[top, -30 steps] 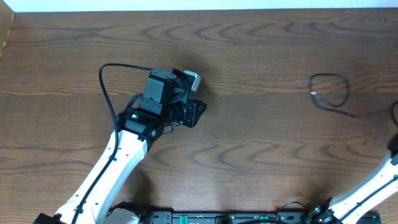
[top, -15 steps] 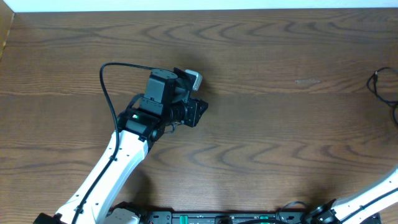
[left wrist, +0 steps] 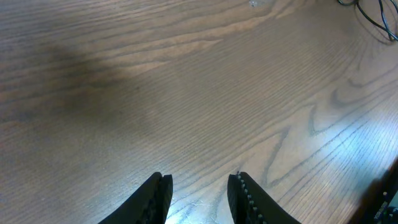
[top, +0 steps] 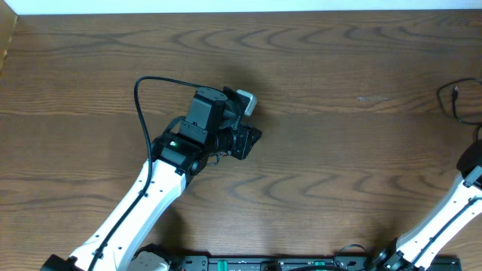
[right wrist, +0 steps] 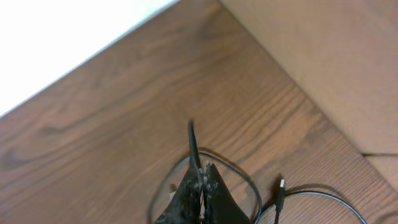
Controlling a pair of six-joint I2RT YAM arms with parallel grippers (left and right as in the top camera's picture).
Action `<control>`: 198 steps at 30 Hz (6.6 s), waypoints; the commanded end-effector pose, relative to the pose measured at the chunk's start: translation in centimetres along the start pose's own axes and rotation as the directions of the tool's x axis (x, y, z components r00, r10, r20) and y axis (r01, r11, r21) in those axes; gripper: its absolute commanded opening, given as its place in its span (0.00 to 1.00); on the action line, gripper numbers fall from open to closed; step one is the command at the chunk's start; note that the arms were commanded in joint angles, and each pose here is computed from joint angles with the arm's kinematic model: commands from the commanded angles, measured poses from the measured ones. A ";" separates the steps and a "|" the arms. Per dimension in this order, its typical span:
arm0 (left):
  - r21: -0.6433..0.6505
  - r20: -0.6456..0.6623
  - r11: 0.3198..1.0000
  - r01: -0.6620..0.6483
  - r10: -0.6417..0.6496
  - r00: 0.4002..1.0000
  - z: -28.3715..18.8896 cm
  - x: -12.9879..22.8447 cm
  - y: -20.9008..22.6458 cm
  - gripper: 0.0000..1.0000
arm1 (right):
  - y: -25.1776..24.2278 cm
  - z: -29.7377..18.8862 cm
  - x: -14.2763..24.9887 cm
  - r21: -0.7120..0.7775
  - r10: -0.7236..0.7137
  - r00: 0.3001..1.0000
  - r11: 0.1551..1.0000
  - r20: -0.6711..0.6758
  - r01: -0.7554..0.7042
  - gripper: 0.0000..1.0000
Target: Untangle cables
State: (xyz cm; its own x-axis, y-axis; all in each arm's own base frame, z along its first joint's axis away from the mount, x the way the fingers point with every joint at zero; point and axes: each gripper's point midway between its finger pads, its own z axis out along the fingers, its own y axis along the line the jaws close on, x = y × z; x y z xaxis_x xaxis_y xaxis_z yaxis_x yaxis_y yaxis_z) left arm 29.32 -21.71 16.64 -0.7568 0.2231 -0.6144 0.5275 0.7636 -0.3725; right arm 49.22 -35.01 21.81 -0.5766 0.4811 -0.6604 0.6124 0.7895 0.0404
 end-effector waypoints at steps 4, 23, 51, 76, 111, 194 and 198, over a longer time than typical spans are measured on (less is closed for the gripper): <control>-0.005 0.013 1.000 -0.010 0.010 1.000 -0.1 -0.7 -0.1 0.35 | -3.2 5.2 3.3 0.117 0.058 0.994 0.992 -0.089 -0.047 0.01; -0.005 0.013 1.000 -0.009 0.009 1.000 -0.1 -0.7 -0.1 0.35 | 0.7 6.5 12.7 0.003 -0.065 0.901 0.997 -0.428 0.073 0.45; -0.001 0.040 1.000 -0.020 0.020 0.999 -0.1 -1.4 -0.2 0.35 | 0.6 8.4 22.9 -0.006 -0.110 0.734 0.990 -0.670 0.144 0.45; 0.001 0.061 0.999 -0.033 0.033 0.998 -0.1 -1.9 -0.3 0.35 | -7.7 10.3 18.5 0.303 0.013 0.858 0.938 -0.513 0.166 0.57; 0.002 0.060 1.000 -0.028 0.028 0.998 -0.1 -1.9 -0.3 0.35 | -8.6 6.1 10.9 0.142 0.111 0.940 0.988 -0.323 -0.068 0.62; -0.457 0.288 0.864 0.210 -0.080 0.954 -13.1 -2.7 14.2 0.51 | 20.6 -20.1 22.1 -0.260 -0.439 0.893 0.878 -0.104 0.401 0.60; -0.456 0.290 0.864 0.213 -0.082 0.953 -13.1 -2.7 14.2 0.51 | 20.0 -21.1 22.2 -0.267 -0.434 0.899 0.875 -0.064 0.403 0.63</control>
State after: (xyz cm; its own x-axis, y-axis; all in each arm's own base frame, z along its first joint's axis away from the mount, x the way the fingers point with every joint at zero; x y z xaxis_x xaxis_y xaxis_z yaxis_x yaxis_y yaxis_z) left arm 33.66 -3.88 20.91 -0.6781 -0.0318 -0.7343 0.1205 0.9807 -0.1537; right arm 38.09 -0.15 22.40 -0.8432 0.1278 -0.5222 0.1600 0.9870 -0.0167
